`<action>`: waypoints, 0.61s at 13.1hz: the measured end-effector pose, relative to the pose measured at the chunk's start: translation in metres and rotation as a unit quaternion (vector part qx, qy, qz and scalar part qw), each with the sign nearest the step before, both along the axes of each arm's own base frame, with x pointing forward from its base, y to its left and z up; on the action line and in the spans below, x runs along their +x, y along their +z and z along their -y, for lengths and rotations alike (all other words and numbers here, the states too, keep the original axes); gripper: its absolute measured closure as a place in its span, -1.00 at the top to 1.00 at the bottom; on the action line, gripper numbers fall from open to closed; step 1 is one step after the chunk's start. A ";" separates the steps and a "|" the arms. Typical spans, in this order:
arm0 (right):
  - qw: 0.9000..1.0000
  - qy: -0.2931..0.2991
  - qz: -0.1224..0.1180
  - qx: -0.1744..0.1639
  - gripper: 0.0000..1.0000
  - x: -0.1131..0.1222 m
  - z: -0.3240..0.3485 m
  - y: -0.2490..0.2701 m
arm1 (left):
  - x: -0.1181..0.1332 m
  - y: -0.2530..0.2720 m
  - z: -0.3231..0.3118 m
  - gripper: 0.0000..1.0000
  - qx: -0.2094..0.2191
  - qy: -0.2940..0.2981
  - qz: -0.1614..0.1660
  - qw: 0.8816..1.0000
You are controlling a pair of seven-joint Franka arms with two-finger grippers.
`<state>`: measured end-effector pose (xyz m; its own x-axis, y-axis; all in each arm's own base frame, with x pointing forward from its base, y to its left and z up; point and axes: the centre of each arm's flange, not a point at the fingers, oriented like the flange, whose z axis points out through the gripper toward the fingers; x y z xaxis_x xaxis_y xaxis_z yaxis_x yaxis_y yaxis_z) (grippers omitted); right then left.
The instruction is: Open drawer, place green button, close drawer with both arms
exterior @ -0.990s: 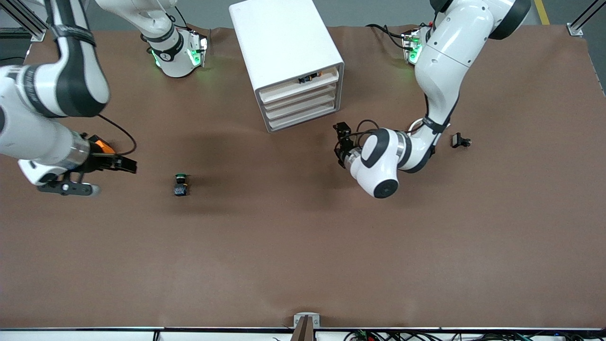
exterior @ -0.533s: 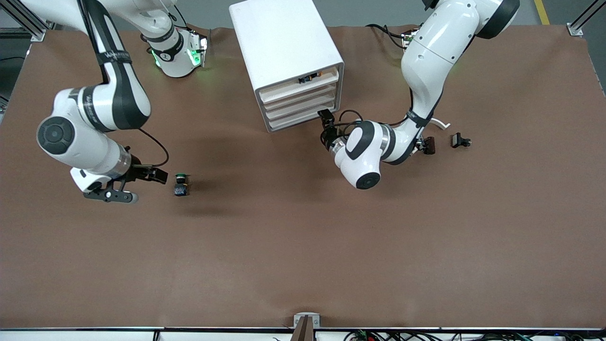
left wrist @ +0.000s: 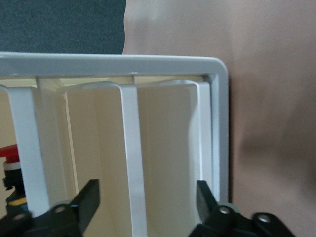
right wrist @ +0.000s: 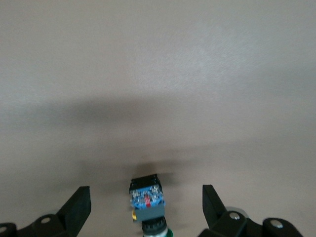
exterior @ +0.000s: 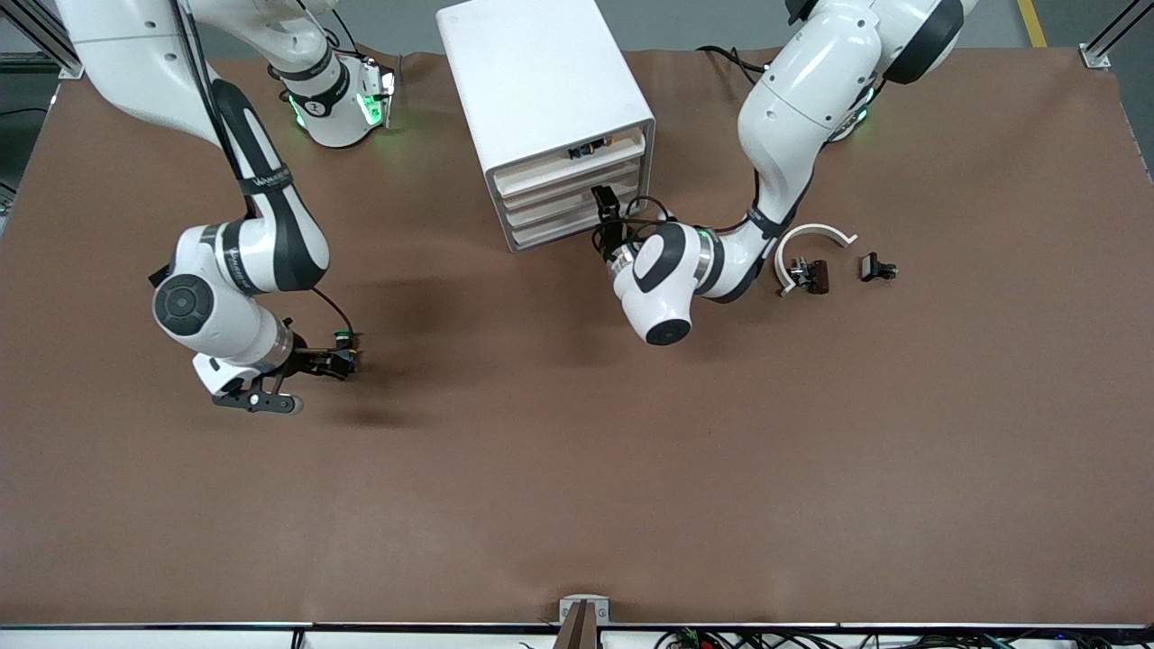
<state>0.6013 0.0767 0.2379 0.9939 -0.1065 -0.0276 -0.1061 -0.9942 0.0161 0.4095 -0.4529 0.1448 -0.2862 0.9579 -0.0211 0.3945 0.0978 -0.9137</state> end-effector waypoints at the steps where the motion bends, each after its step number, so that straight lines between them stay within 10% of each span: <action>1: 1.000 0.003 -0.005 -0.001 1.00 -0.004 -0.004 -0.010 | -0.003 -0.001 0.002 0.37 0.001 -0.003 -0.001 1.000; 8: 0.999 0.010 -0.036 -0.006 1.00 -0.025 -0.009 -0.037 | -0.003 -0.003 0.002 -0.72 -0.020 0.005 -0.015 1.000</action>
